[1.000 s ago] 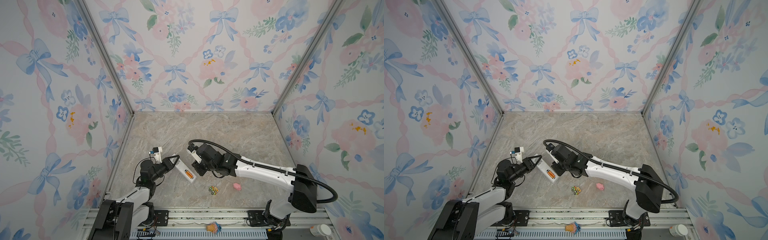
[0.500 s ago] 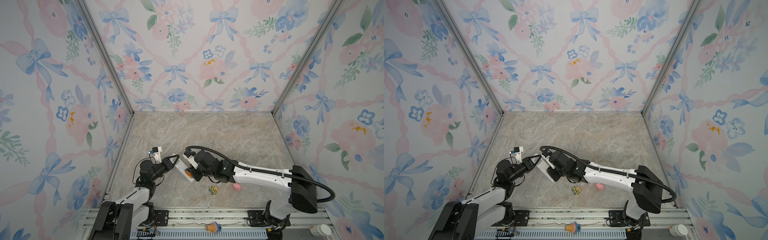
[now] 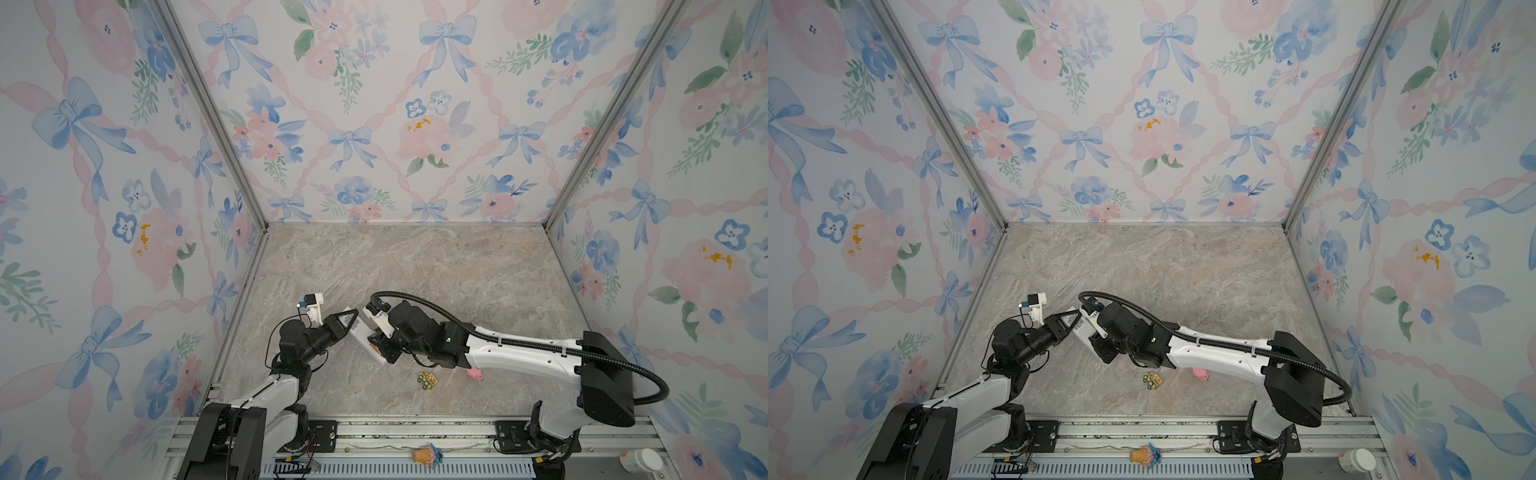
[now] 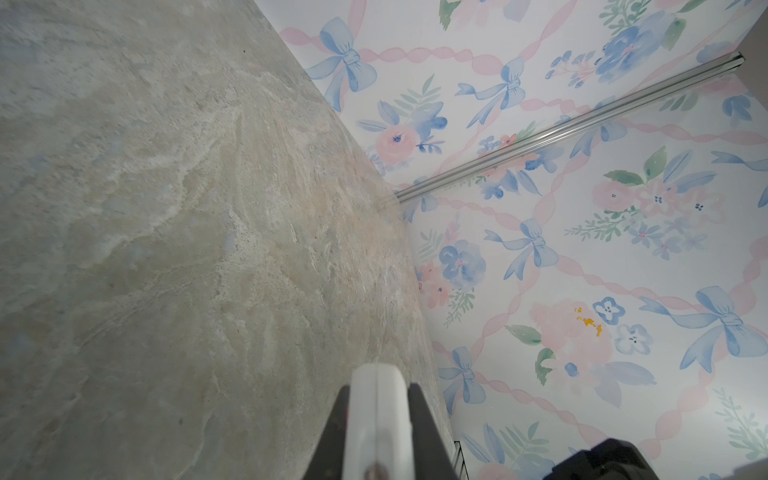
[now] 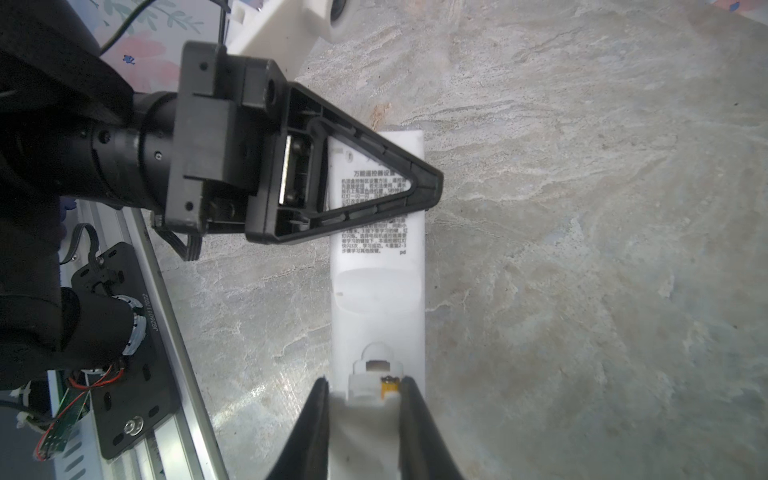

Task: Load the batteries into the remote control
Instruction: 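Carry the cover with the right gripper over the remote's battery compartment, then lower the cover onto the compartment and press it down with the right gripper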

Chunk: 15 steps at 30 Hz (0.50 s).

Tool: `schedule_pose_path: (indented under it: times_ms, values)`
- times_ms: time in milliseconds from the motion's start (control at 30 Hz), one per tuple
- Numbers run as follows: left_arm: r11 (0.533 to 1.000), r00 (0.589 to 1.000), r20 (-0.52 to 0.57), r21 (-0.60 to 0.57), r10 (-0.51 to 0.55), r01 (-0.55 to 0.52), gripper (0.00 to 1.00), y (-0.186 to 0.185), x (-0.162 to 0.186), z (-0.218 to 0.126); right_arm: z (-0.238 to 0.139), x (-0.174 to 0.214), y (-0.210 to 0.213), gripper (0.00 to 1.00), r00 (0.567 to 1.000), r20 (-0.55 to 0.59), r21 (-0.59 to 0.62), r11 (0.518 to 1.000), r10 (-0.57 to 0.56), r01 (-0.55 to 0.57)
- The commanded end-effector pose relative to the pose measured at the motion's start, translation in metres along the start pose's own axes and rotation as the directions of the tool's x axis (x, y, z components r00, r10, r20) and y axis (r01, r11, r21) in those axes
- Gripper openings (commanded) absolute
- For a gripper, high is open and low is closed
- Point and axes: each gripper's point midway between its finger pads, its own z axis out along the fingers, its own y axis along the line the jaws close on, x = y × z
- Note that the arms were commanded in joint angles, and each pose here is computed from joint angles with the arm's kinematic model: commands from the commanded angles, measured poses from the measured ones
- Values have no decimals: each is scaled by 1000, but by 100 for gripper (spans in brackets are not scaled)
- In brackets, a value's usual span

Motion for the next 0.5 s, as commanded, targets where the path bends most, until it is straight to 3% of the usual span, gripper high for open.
schedule_pose_path:
  times_ms: [0,467]
  values:
    - [999,1000,19,32,19,-20,0,-11,-8,0,8,10,4,15,1000,-16,-4,1000,9,-9]
    - [999,1000,22,33,21,-22,0,-11,-8,-1,19,26,2,15,999,-45,10,1000,8,-7]
